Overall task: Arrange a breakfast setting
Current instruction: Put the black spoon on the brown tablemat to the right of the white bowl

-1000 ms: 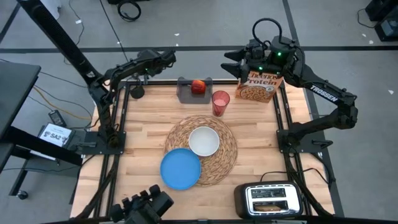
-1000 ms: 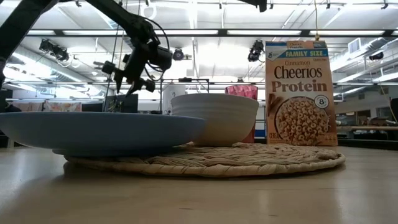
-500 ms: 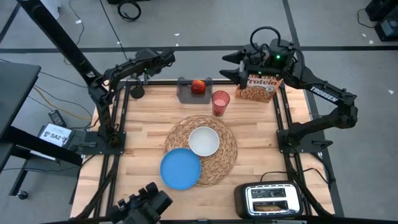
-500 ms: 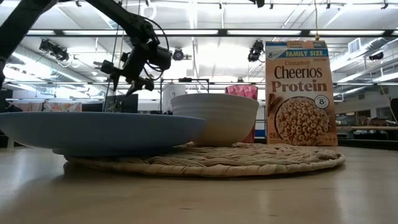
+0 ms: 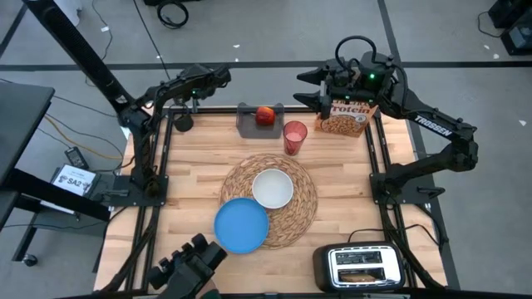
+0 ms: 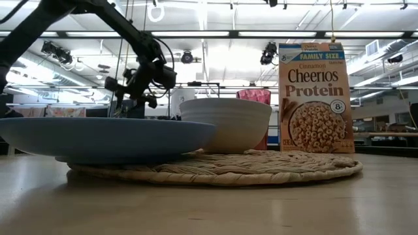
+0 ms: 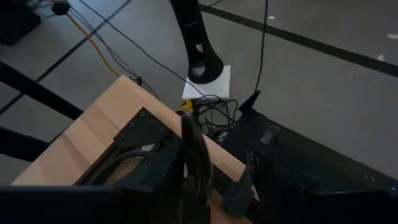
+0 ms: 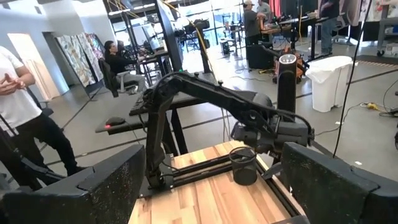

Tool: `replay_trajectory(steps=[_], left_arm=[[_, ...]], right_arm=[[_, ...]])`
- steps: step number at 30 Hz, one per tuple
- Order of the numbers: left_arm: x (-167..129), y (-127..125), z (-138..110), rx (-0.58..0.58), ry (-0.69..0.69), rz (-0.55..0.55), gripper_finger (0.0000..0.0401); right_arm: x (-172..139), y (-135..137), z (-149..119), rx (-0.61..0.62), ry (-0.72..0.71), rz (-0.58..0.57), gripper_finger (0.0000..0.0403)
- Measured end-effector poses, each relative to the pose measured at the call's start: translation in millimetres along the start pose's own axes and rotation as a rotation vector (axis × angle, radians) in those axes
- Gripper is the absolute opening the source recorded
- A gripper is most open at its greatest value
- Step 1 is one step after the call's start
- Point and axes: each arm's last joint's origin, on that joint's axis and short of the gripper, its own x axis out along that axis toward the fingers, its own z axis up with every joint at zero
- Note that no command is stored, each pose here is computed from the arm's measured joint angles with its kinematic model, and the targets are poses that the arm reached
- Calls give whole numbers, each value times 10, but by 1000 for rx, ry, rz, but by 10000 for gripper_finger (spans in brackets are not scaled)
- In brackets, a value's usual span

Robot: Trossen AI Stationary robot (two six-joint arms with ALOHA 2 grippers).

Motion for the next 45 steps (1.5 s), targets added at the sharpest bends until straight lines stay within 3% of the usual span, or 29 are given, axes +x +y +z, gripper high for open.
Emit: replay_trajectory(steps=[7,13,19,31,45], left_arm=[[44,7,21,-78,-16,17,123],[106,44,63,-74,-12,47,61],[111,69,68,-53,-23,67,26],[53,110,41,-4,-38,89,19],[-453,441,331,-64,-108,-36,19]], right_arm=[[-11,-36,17,-3,-13,-14,375],[-11,-37,17,-13,-13,-14,375],[-19,-61,21,-21,-14,-23,375],[-82,-102,54,-27,-26,-34,375],[-135,-79,65,-53,-19,-19,375]])
